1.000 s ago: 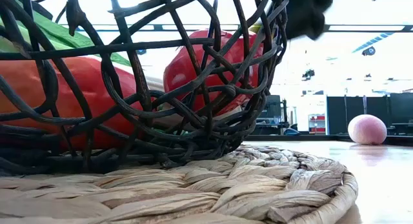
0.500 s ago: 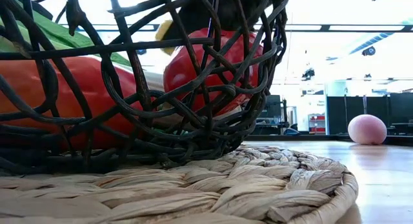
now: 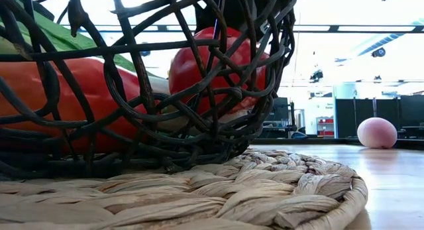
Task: Build produce basket
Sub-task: Put the lemon into the mesh basket, then put the peach into the mesh basket
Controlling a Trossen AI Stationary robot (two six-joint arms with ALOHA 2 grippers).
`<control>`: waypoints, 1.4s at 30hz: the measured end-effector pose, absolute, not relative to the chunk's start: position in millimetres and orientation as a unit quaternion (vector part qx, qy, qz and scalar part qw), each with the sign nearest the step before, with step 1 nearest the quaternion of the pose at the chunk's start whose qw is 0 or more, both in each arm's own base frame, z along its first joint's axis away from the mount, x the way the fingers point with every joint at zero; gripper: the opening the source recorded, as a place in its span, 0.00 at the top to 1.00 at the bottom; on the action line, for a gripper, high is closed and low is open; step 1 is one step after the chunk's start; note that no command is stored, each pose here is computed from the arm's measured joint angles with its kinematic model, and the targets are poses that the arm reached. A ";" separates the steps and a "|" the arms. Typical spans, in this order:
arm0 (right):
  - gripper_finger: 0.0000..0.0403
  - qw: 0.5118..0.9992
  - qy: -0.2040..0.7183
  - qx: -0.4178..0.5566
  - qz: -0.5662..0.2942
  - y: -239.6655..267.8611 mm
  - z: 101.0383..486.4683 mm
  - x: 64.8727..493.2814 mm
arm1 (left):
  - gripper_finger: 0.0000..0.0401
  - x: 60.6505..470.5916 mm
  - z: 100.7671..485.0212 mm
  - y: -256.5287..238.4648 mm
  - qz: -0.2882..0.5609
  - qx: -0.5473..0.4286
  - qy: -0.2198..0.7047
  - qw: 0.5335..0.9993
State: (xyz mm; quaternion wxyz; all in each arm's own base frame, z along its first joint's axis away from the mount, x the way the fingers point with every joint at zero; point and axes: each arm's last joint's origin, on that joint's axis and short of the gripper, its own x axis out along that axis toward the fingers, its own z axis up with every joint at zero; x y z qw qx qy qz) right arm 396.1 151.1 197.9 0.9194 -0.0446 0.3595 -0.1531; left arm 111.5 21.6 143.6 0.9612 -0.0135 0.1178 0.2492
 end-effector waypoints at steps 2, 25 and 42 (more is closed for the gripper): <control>0.35 0.918 0.363 -0.047 -0.154 150.7 198.0 395.4 | 0.99 111.5 143.5 21.6 0.249 -0.014 0.118 0.961; 0.19 0.906 0.389 -0.096 -0.137 150.0 288.5 325.1 | 0.99 111.5 143.6 21.6 0.249 -0.014 0.118 0.961; 0.19 0.623 0.567 0.014 -0.539 28.9 230.5 238.5 | 0.99 111.4 143.7 21.7 0.249 -0.014 0.117 0.961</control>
